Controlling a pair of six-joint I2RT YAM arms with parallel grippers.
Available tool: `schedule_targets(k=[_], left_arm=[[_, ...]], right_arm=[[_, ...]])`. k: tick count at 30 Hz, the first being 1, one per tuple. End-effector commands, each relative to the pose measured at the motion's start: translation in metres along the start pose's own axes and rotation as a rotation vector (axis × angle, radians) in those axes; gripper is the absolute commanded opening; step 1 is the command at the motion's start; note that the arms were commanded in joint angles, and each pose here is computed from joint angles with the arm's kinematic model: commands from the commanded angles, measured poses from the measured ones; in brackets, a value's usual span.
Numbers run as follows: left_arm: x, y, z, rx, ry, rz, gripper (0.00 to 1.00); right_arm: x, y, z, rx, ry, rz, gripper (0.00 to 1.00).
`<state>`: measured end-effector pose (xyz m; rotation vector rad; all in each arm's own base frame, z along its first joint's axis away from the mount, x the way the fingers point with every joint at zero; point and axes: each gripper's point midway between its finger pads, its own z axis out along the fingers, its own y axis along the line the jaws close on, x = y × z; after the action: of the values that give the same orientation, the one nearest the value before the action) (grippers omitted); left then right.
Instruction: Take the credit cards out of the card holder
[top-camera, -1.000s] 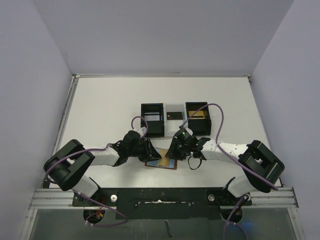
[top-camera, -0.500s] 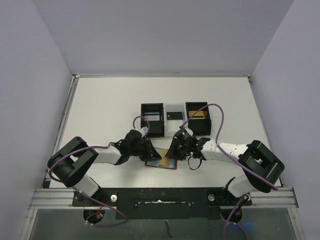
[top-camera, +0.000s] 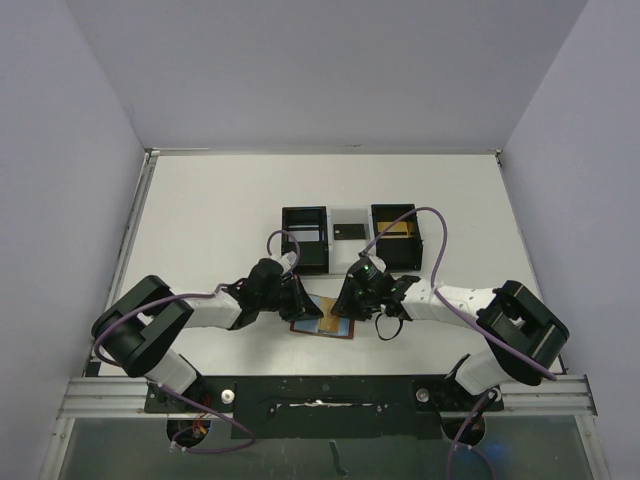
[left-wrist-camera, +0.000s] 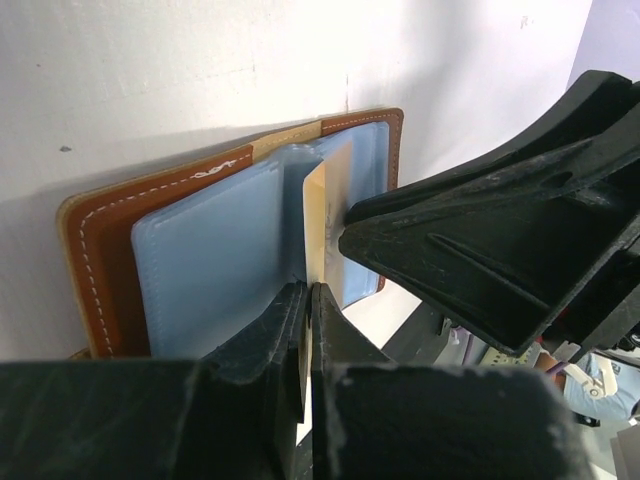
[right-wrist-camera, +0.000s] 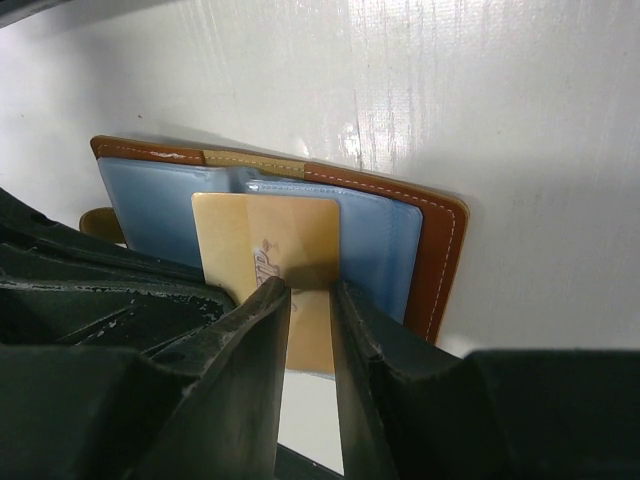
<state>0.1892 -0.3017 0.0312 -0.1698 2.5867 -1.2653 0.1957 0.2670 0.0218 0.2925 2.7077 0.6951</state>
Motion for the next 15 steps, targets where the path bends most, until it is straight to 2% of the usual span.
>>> schedule_targets(k=[1, 4, 9, 15], left_arm=[[-0.013, -0.012, -0.005, 0.020, -0.054, 0.060, 0.00], [-0.012, -0.012, -0.001, 0.022, -0.030, 0.075, 0.00], [-0.007, -0.022, 0.005, 0.077, 0.004, 0.062, 0.13], [-0.007, -0.023, 0.007, 0.084, 0.002, 0.057, 0.12]], right_arm=[[0.007, -0.039, 0.002, 0.154, 0.002, -0.028, 0.25], [0.009, -0.035, 0.005, 0.123, 0.005, -0.037, 0.22], [0.011, -0.039, 0.007, 0.135, 0.011, -0.028, 0.21], [0.013, -0.043, 0.008, 0.148, 0.015, -0.023, 0.21]])
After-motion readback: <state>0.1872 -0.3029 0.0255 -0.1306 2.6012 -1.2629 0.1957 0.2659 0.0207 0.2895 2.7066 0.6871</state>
